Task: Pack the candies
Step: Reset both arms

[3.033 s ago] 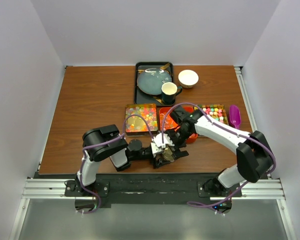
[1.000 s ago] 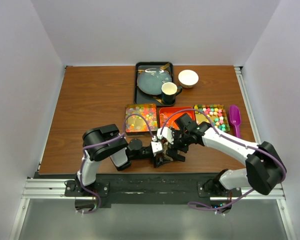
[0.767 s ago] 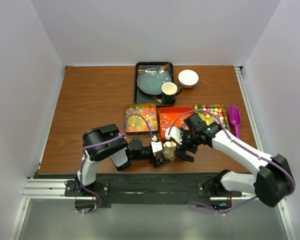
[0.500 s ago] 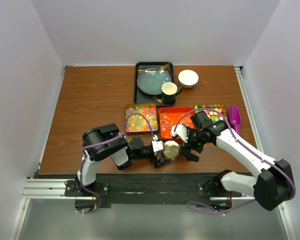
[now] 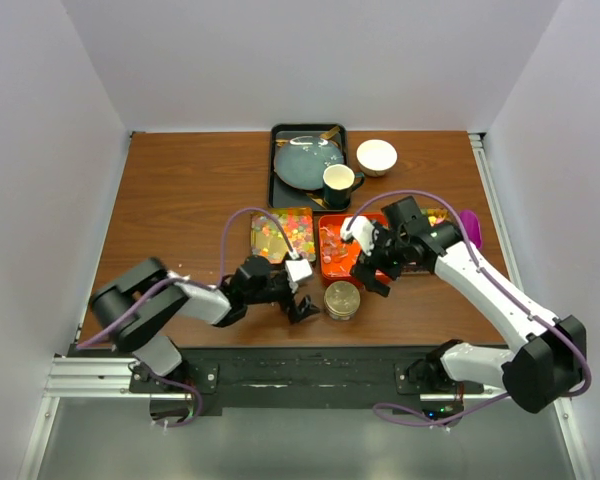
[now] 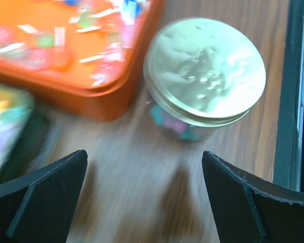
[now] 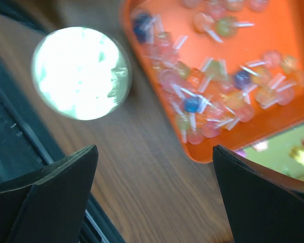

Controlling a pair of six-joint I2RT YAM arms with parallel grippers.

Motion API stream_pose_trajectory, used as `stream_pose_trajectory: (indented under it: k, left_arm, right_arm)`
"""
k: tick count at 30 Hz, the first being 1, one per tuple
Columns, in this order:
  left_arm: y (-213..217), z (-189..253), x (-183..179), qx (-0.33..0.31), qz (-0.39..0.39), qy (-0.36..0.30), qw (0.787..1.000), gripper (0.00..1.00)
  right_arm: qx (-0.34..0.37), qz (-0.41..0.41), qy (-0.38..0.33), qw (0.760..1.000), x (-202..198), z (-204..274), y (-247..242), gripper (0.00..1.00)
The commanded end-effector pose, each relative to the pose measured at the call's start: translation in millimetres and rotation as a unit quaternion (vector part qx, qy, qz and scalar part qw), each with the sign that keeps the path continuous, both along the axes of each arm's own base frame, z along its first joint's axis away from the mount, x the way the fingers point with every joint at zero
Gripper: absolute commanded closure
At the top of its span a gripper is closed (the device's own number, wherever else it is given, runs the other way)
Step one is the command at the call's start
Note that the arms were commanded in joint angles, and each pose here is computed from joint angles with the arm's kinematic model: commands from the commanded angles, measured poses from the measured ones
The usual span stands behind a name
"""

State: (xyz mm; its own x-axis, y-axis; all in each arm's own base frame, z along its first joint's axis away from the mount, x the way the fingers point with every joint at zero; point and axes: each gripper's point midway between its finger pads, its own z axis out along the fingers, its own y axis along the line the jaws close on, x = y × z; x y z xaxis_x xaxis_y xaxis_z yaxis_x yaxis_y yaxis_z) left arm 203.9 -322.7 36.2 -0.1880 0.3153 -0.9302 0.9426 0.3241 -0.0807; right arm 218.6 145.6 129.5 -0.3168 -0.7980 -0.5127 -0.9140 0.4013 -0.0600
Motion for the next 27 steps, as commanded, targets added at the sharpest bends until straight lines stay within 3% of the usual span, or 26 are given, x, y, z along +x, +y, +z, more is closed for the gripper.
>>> stream_pose_trajectory:
  k: [1,4,8,11,13,14,18,23,27]
  left_arm:
    - [30,14,-2,0.034,0.022,0.023,0.999,0.00]
    - [46,45,7,0.026,0.057,-0.013,0.998,0.00]
    - [68,103,43,0.016,0.142,-0.108,0.984,0.00]
    - [98,126,80,0.014,0.261,-0.132,0.956,0.00]
    - [133,136,113,-0.019,0.326,-0.094,0.940,0.00]
    - [162,139,133,-0.028,0.382,-0.086,0.920,0.00]
    - [232,152,171,-0.051,0.513,-0.082,0.853,0.00]
    - [278,178,196,-0.067,0.561,-0.104,0.818,0.00]
    - [294,186,207,-0.062,0.580,-0.110,0.805,0.00]
  right_arm:
    - [-0.016,-0.226,-0.140,0.964,67,39,-35,0.01]
    - [-0.031,-0.345,-0.193,0.918,93,57,-82,0.01]
    - [-0.029,-0.436,-0.197,0.878,102,73,-121,0.01]
    - [-0.035,-0.504,-0.223,0.833,98,84,-143,0.01]
    - [-0.033,-0.535,-0.239,0.810,90,88,-155,0.01]
    - [-0.038,-0.544,-0.246,0.801,86,89,-160,0.01]
    - [-0.042,-0.562,-0.239,0.790,60,92,-171,0.01]
    - [-0.030,-0.578,-0.258,0.774,42,106,-182,0.01]
    - [-0.020,-0.577,-0.263,0.773,40,109,-186,0.01]
